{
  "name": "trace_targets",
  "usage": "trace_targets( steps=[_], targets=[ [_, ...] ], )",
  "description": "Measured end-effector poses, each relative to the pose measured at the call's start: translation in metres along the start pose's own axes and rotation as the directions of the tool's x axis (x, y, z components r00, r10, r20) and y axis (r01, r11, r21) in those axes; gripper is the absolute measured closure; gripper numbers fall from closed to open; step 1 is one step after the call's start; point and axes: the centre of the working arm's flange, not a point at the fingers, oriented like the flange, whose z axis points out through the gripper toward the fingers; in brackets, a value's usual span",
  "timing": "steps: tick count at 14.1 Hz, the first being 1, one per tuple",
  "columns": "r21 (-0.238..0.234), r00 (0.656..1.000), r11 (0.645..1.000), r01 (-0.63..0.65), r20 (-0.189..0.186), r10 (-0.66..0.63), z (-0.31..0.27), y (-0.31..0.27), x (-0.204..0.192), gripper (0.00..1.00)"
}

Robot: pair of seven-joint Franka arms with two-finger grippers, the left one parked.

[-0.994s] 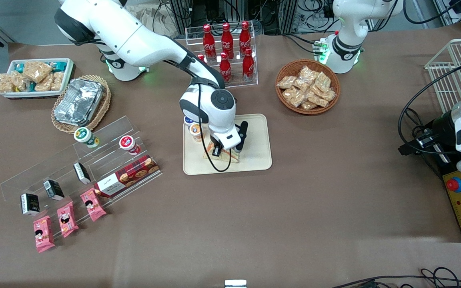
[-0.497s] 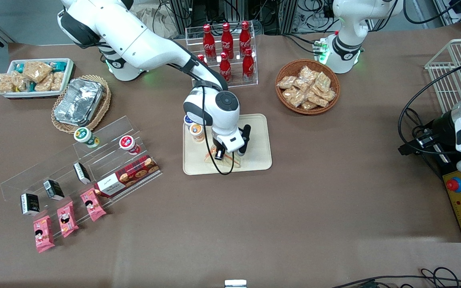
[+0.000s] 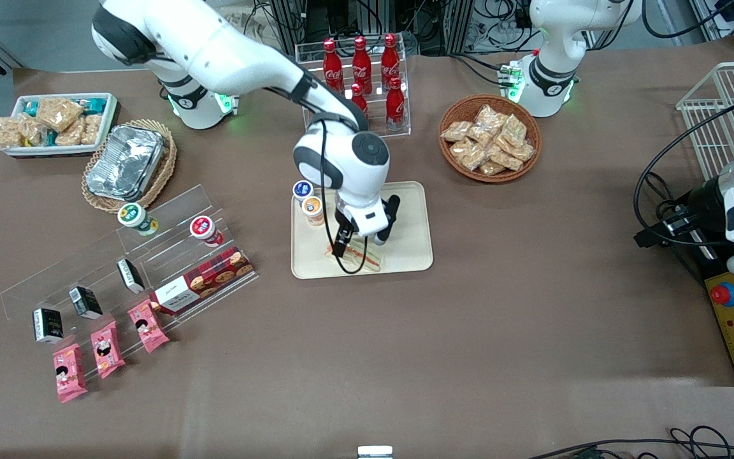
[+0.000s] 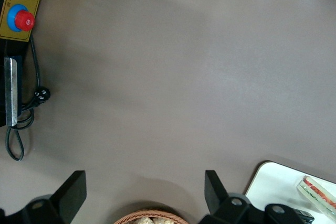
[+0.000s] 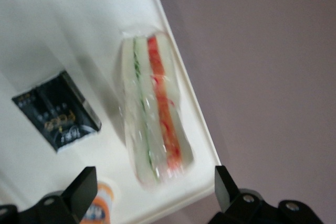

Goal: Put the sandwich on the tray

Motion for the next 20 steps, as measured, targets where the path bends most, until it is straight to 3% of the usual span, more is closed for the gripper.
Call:
trace_targets(
  steps=[4,7,10,12,14,16,18,20],
  targets=[
    [-0.021,0.975,0.976,-0.215,0.059,0.216,-0.085,0.032,-0.048,0.0],
    [-0.029,0.892,0.896,-0.443,0.079,0.444,-0.134,0.079,-0.102,0.0],
    [-0.025,0.806,0.807,-0.59,0.043,0.59,-0.175,0.132,-0.159,0.01],
    [0.041,0.726,0.725,-0.687,0.044,0.686,-0.197,0.167,-0.208,0.0],
    [0.128,0.618,0.608,-0.784,0.063,0.784,-0.21,0.209,-0.269,0.0],
    [0.172,0.524,0.507,-0.845,0.074,0.848,-0.214,0.242,-0.322,0.0],
    [0.211,0.467,0.442,-0.872,0.091,0.879,-0.211,0.259,-0.351,0.0],
    [0.232,0.439,0.408,-0.883,0.104,0.892,-0.205,0.271,-0.372,0.0]
  ],
)
